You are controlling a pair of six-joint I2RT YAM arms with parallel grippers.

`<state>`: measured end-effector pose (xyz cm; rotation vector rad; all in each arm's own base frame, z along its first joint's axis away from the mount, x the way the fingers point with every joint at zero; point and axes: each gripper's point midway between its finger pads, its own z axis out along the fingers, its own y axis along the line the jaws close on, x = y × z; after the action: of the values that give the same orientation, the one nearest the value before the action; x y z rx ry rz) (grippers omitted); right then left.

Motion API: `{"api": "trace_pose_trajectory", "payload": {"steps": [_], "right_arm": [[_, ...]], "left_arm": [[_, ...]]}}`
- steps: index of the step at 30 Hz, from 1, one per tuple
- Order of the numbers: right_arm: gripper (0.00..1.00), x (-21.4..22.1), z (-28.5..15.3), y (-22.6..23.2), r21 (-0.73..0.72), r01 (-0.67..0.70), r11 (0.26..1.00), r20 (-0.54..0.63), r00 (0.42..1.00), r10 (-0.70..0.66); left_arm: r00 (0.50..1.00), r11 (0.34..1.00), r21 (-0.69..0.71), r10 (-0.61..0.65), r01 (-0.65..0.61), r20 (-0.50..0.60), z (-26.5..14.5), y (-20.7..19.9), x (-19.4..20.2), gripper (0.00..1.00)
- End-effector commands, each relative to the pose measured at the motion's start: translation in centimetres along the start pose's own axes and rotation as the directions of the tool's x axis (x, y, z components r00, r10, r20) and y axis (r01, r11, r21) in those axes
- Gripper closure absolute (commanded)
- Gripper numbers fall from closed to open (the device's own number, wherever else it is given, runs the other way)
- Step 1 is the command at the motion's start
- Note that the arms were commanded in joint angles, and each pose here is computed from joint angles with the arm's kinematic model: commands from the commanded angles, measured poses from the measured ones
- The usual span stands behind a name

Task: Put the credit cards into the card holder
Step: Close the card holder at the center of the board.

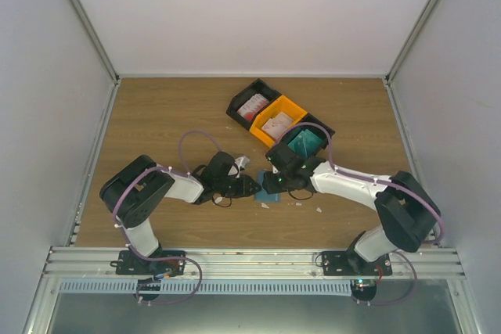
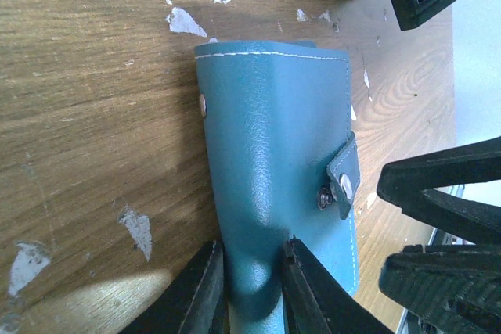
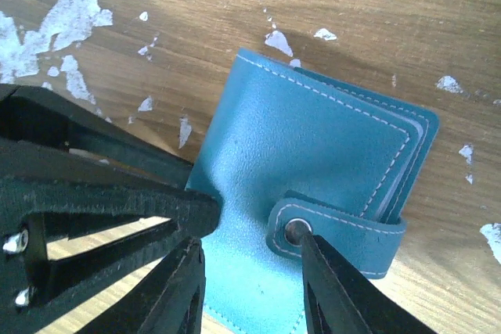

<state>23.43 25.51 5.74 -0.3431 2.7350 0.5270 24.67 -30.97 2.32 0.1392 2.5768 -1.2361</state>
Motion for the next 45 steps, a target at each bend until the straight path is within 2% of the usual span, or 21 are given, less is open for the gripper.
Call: {"api": "trace_pose_trajectory", "payload": {"steps": [1,9,18,20,25,30,32,38,42,45], "right_arm": [[0.64,0.3,0.2,-0.7,0.111,0.026,0.993,-0.049,0.999,-0.02],[0.65,0.3,1.1,-1.3,0.224,0.046,0.973,-0.08,0.996,-0.029],[0.83,0.3,1.1,-2.0,0.278,0.042,0.96,-0.078,0.997,-0.021],[0.82,0.3,1.1,-2.1,0.286,0.043,0.957,-0.076,0.997,-0.022],[0.67,-0.2,1.4,-1.8,0.28,0.054,0.959,-0.069,0.997,-0.036],[0.66,-0.3,1.8,-1.8,0.295,0.063,0.954,-0.078,0.996,-0.041],[0.69,-0.1,1.9,-2.0,0.298,0.061,0.952,-0.084,0.996,-0.038],[0.89,-0.4,1.2,-1.7,0.287,0.048,0.957,-0.064,0.998,-0.031],[0.92,-0.9,0.4,-1.2,0.272,0.04,0.962,-0.038,0.999,-0.031],[0.99,-0.9,0.3,-1.3,0.273,0.04,0.961,-0.037,0.999,-0.031]], "left_arm": [[0.997,0.99,-0.131,-0.064,0.058,-0.048,0.1,4.0,2.6,0.76],[0.996,0.991,-0.116,-0.067,0.06,-0.056,0.1,3.8,2.8,0.76],[0.996,0.992,-0.111,-0.065,0.058,-0.054,0.1,3.7,2.8,0.76],[0.996,0.992,-0.113,-0.066,0.06,-0.055,0.1,3.8,2.9,0.76],[0.996,0.992,-0.113,-0.068,0.061,-0.056,0.1,3.8,2.9,0.76],[0.996,0.992,-0.115,-0.068,0.061,-0.057,0.2,3.9,2.9,0.76],[0.996,0.991,-0.115,-0.069,0.062,-0.057,0.2,3.9,2.9,0.76],[0.996,0.992,-0.114,-0.07,0.063,-0.06,0.2,4.0,3.0,0.76],[0.996,0.992,-0.111,-0.068,0.061,-0.058,0.2,3.9,3.0,0.76],[0.996,0.992,-0.113,-0.069,0.063,-0.057,0.2,4.0,3.0,0.76]]}}
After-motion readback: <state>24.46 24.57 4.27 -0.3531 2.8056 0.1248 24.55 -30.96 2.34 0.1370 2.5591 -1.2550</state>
